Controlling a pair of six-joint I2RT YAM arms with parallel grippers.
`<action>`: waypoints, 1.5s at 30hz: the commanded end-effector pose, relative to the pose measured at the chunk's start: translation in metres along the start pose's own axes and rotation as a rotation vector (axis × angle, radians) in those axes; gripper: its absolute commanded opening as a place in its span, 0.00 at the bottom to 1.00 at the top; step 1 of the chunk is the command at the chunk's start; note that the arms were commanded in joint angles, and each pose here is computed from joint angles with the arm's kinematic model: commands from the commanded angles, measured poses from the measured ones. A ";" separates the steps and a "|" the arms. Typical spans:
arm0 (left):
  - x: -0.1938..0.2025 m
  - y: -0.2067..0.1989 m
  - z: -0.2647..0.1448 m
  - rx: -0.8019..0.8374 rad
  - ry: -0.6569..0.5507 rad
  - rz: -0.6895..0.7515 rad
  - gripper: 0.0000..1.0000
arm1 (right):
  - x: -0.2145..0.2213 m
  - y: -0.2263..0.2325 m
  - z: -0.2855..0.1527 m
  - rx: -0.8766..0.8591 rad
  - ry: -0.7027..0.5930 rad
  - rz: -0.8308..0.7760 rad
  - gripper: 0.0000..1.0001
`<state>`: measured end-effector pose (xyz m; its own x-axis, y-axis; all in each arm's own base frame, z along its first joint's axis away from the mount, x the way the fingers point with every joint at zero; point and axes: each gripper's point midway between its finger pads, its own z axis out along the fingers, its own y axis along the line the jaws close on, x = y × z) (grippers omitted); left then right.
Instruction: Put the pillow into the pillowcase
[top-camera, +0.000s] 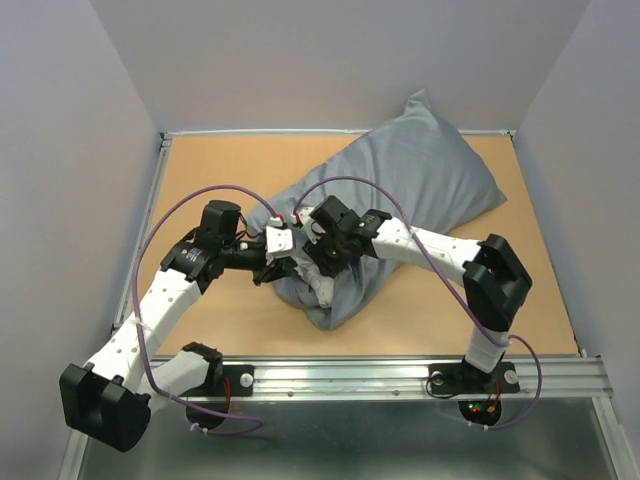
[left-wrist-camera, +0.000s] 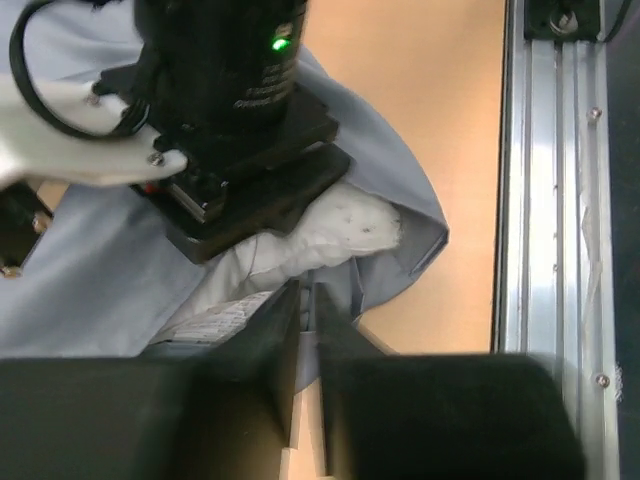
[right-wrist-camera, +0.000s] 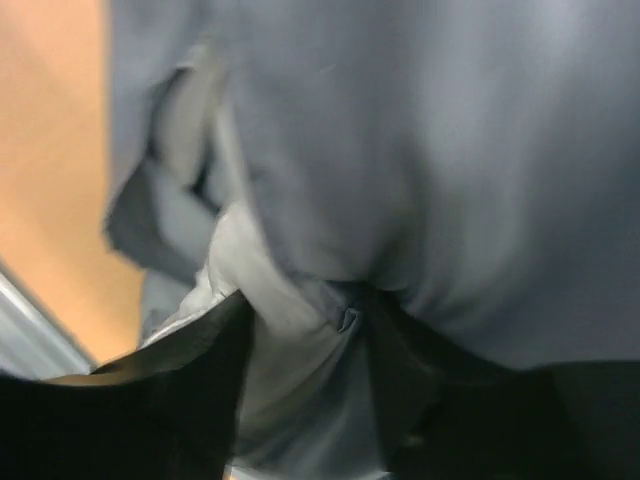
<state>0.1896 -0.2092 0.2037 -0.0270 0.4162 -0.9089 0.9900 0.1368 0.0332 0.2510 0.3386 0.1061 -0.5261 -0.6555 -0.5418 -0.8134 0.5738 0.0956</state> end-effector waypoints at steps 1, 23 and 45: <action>0.012 -0.021 -0.001 0.110 0.047 0.153 0.36 | 0.050 -0.006 0.031 0.015 0.170 0.027 0.33; 0.133 -0.020 0.075 0.333 0.367 0.687 0.56 | -0.025 0.002 0.001 -0.249 -0.041 0.278 0.01; -0.065 -0.058 0.067 0.430 -0.009 0.654 0.00 | -0.053 -0.027 0.044 -0.345 -0.150 0.685 0.01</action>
<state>0.1662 -0.2824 0.1393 0.6469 0.4249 -0.6332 0.7335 -0.5739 0.3642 0.2878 0.3620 0.1085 -0.9079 -0.2403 -0.3434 -0.4170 0.6006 0.6822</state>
